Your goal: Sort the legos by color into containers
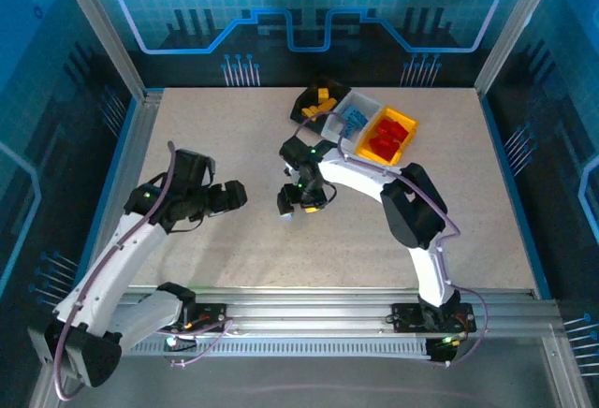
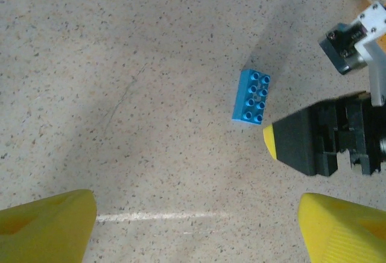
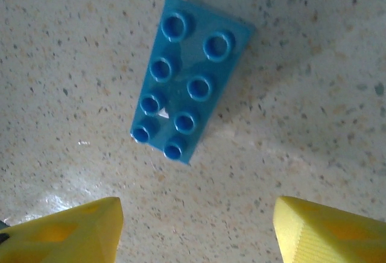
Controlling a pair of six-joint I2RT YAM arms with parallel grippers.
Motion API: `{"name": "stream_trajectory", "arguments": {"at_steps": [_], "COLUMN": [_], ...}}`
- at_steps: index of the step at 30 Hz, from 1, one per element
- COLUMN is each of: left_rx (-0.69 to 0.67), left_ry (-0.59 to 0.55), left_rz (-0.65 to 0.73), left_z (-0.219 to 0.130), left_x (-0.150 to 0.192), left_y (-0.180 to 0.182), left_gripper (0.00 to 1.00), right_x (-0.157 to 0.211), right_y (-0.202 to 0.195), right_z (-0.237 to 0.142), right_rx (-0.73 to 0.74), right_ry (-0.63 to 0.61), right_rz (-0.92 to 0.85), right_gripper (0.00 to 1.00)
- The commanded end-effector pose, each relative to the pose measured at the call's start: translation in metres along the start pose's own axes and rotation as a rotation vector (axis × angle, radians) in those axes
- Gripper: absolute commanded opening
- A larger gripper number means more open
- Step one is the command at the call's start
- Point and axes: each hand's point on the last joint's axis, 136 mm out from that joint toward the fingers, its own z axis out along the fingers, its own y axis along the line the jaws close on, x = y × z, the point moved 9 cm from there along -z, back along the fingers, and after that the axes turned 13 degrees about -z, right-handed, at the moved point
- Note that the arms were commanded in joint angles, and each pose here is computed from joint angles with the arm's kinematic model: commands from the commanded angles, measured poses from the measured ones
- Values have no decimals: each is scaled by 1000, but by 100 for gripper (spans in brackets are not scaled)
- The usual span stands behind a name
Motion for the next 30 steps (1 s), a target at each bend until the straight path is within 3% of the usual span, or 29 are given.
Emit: {"name": "stream_trajectory", "arguments": {"at_steps": [1,15,30], "left_rx": [-17,-20,1], "left_ry": [33,50,65], "left_rz": [-37,-28,-31], "left_z": [-1,-3,0], "left_x": [7,6,5], "left_y": [9,14,19], "left_gripper": [88,89,89], "right_x": [-5,-18,-23], "right_y": [9,19,13], "right_z": [4,25,27], "right_rx": [14,101,262], "right_ry": [39,77,79], "right_rz": [-19,-20,-29], "right_gripper": [68,68,58]}}
